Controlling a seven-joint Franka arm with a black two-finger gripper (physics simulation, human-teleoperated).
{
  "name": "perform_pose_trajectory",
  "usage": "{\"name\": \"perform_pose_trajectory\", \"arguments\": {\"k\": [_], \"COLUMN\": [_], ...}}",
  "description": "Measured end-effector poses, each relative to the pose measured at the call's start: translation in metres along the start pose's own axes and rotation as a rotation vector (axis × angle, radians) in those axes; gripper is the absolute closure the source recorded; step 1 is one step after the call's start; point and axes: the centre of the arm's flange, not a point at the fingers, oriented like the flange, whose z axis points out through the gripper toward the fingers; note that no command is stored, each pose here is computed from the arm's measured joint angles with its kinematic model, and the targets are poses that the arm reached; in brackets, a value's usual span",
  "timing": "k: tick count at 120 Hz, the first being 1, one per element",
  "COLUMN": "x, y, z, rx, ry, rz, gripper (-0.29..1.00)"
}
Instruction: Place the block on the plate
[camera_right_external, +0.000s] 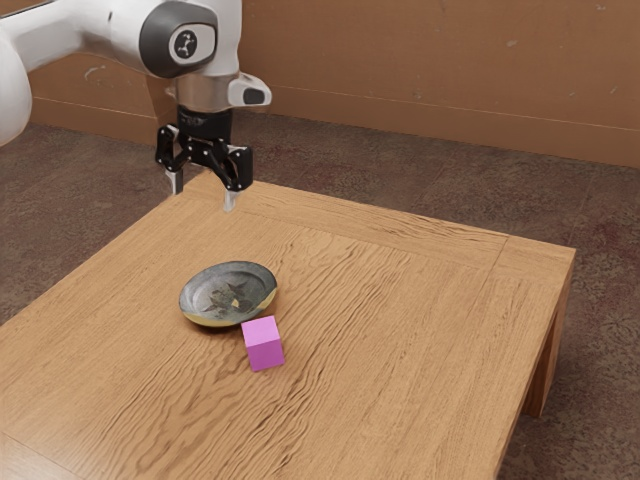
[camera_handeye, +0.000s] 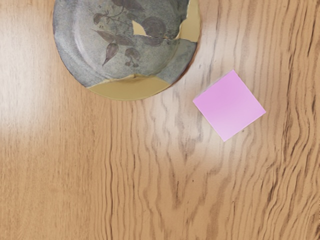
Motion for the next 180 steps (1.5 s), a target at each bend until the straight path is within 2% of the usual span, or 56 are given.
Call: {"name": "perform_pose_trajectory", "arguments": {"k": [10, 29, 44, 82, 99, 136, 180], "x": [0.006, 0.027, 0.033, 0.039, 0.037, 0.037, 0.042], "y": [-0.001, -0.018, -0.007, 0.019, 0.037, 0.048, 0.058], "z": [0.006, 0.069, 0.109, 0.199, 0.232, 0.261, 0.280], "rx": [-0.008, -0.018, -0.057, -0.156, -0.171, -0.196, -0.211], "ry": [0.029, 0.026, 0.047, 0.117, 0.120, 0.119, 0.114], "rz": [0.009, -0.030, -0.081, -0.382, -0.494, -0.684, -0.810], "gripper": [0.00, 0.00, 0.00, 0.00, 0.00, 0.00, 0.00]}}
